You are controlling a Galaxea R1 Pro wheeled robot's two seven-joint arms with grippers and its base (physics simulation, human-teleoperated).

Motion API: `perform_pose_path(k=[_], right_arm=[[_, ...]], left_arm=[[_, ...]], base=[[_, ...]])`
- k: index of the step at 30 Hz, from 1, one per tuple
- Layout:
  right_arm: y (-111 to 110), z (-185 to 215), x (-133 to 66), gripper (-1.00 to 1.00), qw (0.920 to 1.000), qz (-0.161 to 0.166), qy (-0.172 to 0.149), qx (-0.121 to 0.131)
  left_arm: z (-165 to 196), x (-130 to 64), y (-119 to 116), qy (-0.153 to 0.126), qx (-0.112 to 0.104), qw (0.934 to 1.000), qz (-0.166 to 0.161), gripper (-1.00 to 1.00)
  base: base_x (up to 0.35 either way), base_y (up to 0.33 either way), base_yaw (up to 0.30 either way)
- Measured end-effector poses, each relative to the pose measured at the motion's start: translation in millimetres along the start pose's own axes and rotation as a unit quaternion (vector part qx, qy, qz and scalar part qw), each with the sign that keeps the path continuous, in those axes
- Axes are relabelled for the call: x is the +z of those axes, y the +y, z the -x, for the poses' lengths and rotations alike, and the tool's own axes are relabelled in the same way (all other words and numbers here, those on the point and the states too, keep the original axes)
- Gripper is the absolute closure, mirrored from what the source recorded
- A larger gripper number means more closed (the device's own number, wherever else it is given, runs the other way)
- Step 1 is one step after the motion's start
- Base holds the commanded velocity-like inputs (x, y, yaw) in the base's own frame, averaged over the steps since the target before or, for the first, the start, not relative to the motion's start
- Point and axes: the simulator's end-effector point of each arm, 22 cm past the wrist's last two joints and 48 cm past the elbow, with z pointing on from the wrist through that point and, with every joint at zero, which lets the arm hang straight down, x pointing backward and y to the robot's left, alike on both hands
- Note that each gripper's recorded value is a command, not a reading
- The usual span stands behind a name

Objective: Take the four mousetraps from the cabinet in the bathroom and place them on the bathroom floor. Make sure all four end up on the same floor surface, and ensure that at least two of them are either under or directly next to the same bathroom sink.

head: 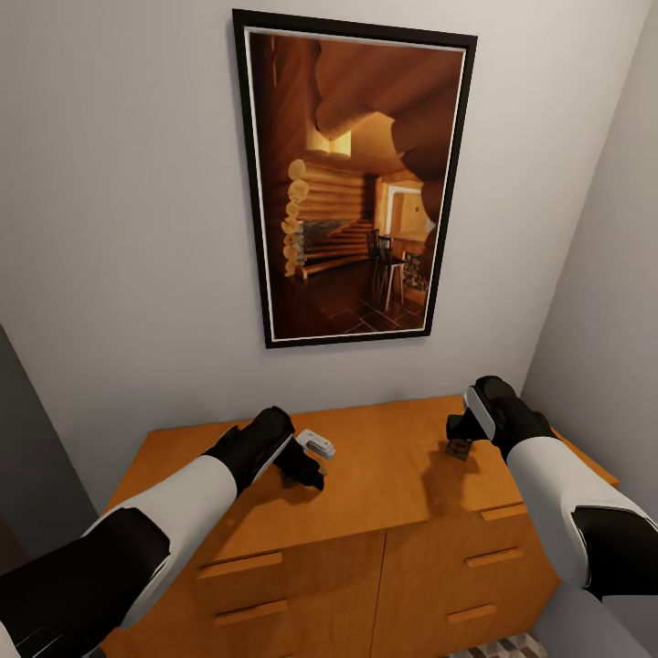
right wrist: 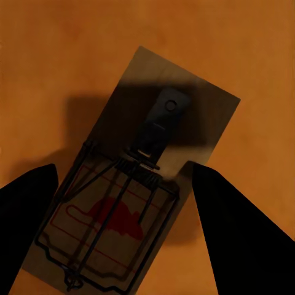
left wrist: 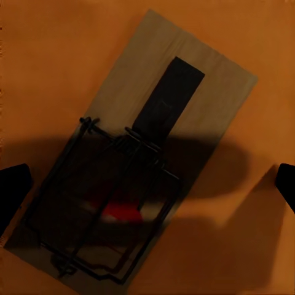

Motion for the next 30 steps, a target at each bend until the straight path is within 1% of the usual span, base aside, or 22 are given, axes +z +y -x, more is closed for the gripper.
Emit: perform_pose_path(k=[1,2,4,7,10,26,30], right_arm=[[0.0,0.0,0.1,1.0,1.0,0.0,0.0,0.0],[0.0,-0.1,0.2,1.0,1.0,0.0,0.0,0.0],[0.0,-0.1,0.3,1.0,1.0,0.0,0.0,0.0],[0.0,0.0,0.0,1.0,1.0,0.0,0.0,0.0],[0.0,0.0,0.1,1.0,1.0,0.0,0.0,0.0],[0.0,-0.5,0.3,1.0,1.0,0.0,0.001,0.0],[0.7,-0.7,0.7,1.0,1.0,0.002,0.001,0.001]], left_arm=[[0.7,0.2,0.2,-0.002,0.001,1.0,0.0,-1.0],[1.4,0.4,0.4,-0.004,0.002,1.0,0.0,1.0],[2.7,0.7,1.2,-0.007,0.005,1.0,0.002,1.0],[3.1,1.4,0.3,-0.01,0.003,0.9999,-0.002,1.0],[4.1,1.2,1.9,-0.012,0.007,0.9999,0.002,1.0],[4.9,1.1,2.3,-0.013,0.011,0.9998,0.006,1.0],[5.9,0.3,1.3,-0.008,0.02,0.9997,0.013,1.0]], base=[[0.0,0.0,0.0],[0.0,0.0,0.0],[0.0,0.0,0.0],[0.0,0.0,0.0],[0.0,0.0,0.0],[0.0,0.0,0.0],[0.0,0.0,0.0]])
